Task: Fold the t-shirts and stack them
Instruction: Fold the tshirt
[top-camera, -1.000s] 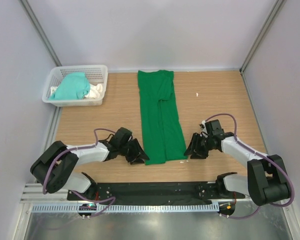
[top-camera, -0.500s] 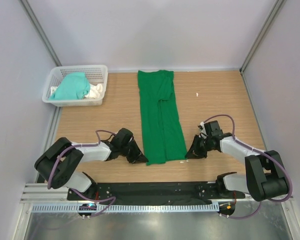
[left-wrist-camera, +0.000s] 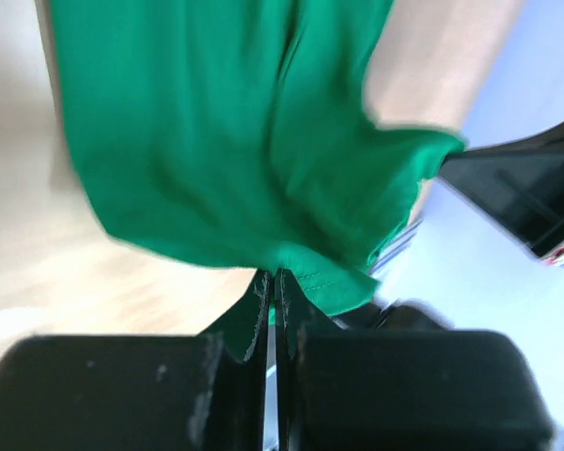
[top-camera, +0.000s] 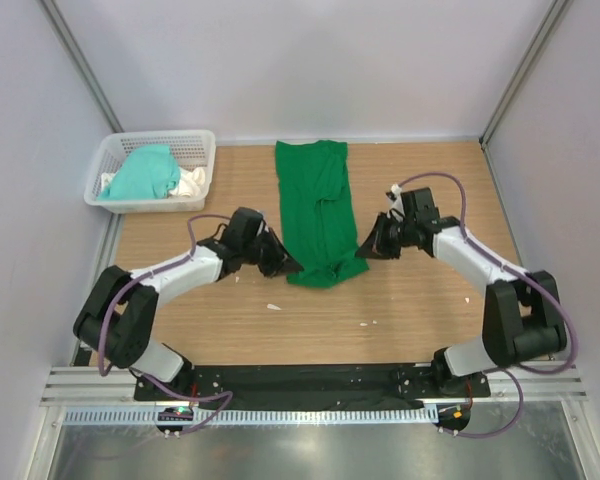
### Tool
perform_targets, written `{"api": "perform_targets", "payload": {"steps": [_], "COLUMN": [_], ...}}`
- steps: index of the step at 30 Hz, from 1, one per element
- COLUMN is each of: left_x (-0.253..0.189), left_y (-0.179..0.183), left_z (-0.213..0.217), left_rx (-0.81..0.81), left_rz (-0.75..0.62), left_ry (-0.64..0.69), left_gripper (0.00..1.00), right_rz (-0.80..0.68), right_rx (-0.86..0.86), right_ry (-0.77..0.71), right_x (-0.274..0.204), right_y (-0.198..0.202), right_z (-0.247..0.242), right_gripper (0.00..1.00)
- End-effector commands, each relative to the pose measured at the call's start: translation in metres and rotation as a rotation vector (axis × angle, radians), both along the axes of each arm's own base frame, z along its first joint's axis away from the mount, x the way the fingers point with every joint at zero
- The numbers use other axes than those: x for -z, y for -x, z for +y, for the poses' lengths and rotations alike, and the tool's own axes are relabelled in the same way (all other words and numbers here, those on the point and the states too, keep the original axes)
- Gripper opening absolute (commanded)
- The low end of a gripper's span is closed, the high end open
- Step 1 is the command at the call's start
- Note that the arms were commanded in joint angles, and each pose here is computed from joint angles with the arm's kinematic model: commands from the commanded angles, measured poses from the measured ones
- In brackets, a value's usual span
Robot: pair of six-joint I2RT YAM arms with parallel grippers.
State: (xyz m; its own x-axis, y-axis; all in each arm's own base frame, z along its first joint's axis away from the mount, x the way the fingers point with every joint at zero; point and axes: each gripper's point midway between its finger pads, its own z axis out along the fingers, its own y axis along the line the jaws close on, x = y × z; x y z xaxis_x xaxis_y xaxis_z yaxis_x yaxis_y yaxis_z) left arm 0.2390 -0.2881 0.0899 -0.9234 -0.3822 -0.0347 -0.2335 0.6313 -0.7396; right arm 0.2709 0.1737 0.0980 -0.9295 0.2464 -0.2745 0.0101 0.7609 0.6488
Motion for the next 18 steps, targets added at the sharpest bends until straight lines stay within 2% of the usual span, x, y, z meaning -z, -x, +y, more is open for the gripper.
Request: {"api": "perform_targets", "payload": {"steps": [1, 3, 4, 5, 6, 7, 9, 13, 18], "left_x": [-0.008, -0.001, -0.013, -0.014, -0.003, -0.014, -0.01, -0.006, -0.007], "left_y": [-0.045, -0.071, -0.088, -0.099, -0.111, -0.126, -0.15, -0.177, -0.203], "left_z": [0.015, 0.022, 0.019, 0.019, 0.025, 0.023, 0.028, 0.031, 0.034], "left_rx": [-0.038, -0.06, -0.061, -0.069, -0.089, -0.09, -0.108, -0.125, -0.142], "left_rz": [-0.029, -0.011, -0.035, -0.042, -0.024, -0.053, -0.055, -0.04, -0.048], "left_ry": [-0.001, 0.004, 0.031, 0.037, 0.027, 0.044, 0.047, 0.078, 0.098], "left_gripper": [0.0, 0.0, 0.0, 0.0, 0.0, 0.0, 0.0, 0.0, 0.0], "right_rz": [-0.061, -0.064, -0.104, -0.066, -0.07, -0.107, -0.076, -0.074, -0.077], "right_rx": [-0.005, -0.006, -0.005, -0.004, -0.005, 0.001, 0.002, 0.005, 0.021], "right_ry": [0.002, 0.013, 0.006, 0.015, 0.016, 0.01, 0.01, 0.011, 0.002], "right_x": [-0.012, -0.008, -0.02, -0.005, -0.004, -0.016, -0.002, -0.005, -0.003], "right_y": [-0.053, -0.073, -0.093, -0.102, -0.111, -0.129, -0.145, -0.177, -0.193], "right_z": [0.012, 0.015, 0.018, 0.02, 0.021, 0.022, 0.025, 0.024, 0.02], "right_gripper": [0.01, 0.01, 0.01, 0.02, 0.01, 0.01, 0.01, 0.01, 0.01]}}
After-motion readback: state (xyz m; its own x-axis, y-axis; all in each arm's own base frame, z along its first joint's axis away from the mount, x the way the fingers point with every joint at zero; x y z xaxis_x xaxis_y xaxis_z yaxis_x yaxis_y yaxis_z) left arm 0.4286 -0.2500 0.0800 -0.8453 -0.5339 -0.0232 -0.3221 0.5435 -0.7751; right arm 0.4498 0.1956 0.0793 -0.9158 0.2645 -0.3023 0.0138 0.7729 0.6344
